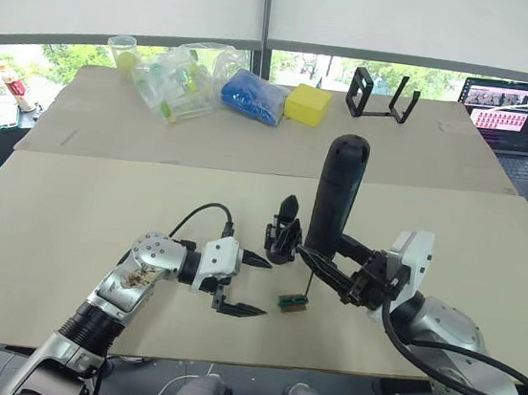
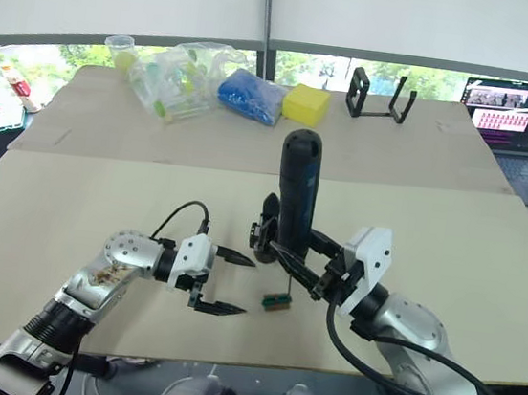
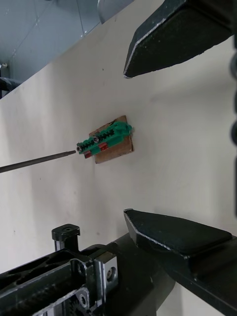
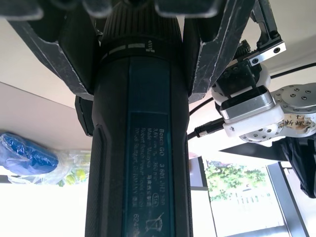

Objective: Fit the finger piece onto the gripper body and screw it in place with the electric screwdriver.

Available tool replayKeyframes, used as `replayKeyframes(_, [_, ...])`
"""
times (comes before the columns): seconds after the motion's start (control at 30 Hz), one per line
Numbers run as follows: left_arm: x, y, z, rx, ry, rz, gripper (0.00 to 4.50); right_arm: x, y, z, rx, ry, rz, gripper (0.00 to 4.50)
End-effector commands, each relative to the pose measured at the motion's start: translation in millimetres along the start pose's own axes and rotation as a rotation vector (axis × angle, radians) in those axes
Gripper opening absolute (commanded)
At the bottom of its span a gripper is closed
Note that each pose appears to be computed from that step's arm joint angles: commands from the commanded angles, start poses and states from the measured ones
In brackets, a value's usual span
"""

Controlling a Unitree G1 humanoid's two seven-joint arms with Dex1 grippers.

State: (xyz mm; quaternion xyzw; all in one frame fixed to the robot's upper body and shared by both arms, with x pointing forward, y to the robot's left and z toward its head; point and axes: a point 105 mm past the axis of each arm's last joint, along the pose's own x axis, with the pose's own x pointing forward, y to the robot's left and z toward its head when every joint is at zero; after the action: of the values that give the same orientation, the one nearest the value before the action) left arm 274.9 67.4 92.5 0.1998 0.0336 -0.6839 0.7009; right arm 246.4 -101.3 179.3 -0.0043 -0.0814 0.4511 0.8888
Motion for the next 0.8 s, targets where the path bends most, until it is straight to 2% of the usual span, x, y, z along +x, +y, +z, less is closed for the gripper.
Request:
replayKeyframes(0.03, [-2.2,5.0,8.1,0.038,-0.02,0.01,4.5,-0.2,8.2,17.0,-0.042,-0.064,0.034,1.91])
replayKeyframes(0.8, [-4.8,6.1,8.6,0.041,-0.014,0.019,4.5,3.2,3.2,12.9,-0.045,-0.059,0.035,1.91])
